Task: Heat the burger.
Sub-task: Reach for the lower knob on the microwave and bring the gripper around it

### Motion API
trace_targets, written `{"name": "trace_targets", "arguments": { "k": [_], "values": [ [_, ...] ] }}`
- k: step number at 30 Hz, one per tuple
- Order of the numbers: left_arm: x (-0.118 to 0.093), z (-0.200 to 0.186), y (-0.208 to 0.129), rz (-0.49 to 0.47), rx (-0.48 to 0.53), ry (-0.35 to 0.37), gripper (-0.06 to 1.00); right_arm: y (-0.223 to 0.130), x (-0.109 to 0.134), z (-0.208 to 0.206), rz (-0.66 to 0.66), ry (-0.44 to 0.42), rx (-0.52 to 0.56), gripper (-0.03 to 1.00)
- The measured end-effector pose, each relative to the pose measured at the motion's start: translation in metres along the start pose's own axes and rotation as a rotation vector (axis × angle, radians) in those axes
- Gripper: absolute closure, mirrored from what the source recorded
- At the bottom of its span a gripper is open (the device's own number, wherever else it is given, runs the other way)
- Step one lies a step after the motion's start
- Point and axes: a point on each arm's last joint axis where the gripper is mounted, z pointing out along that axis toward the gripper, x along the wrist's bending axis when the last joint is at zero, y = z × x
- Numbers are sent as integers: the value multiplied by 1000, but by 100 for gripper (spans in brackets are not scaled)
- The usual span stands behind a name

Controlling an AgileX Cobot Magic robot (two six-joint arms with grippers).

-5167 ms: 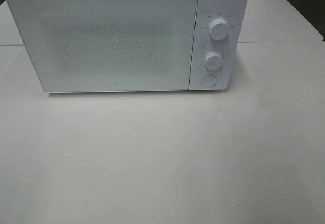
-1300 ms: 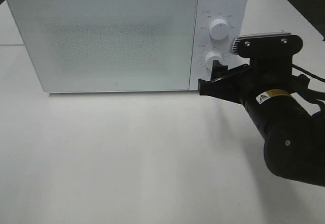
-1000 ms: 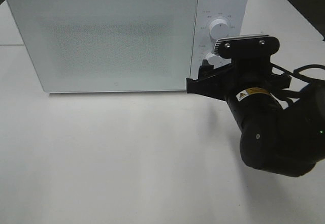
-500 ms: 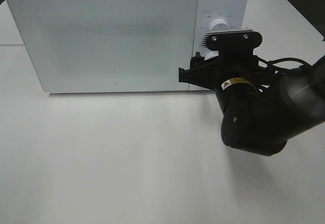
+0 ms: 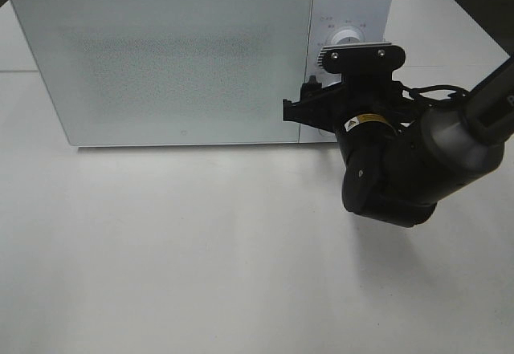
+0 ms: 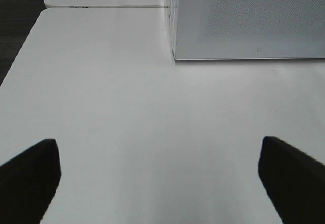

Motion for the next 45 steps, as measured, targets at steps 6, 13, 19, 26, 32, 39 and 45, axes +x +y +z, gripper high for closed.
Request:
{"name": "trace_targets", "arguments": {
  "k": [6, 13, 19, 26, 32, 39, 45],
  "values": [
    [0, 0, 0, 0, 0, 0, -4, -9, 1, 3, -15, 10, 29, 21],
    [0, 0, 0, 0, 0, 0, -4, -12, 2, 4, -21, 11, 35, 21],
    [0, 0, 0, 0, 0, 0, -4, -12, 2, 4, -21, 11, 35, 23],
    [0, 0, 0, 0, 0, 0, -4, -12, 2, 4, -21, 11, 35, 44],
    [0, 0, 0, 0, 0, 0, -4, -12, 1, 4, -20, 8, 35, 54],
    [0, 0, 0, 0, 0, 0, -4, -11, 1, 4, -18, 7, 33, 54],
    [0, 0, 0, 0, 0, 0, -4, -11, 1, 4, 8, 7, 33, 54]
  ]
}}
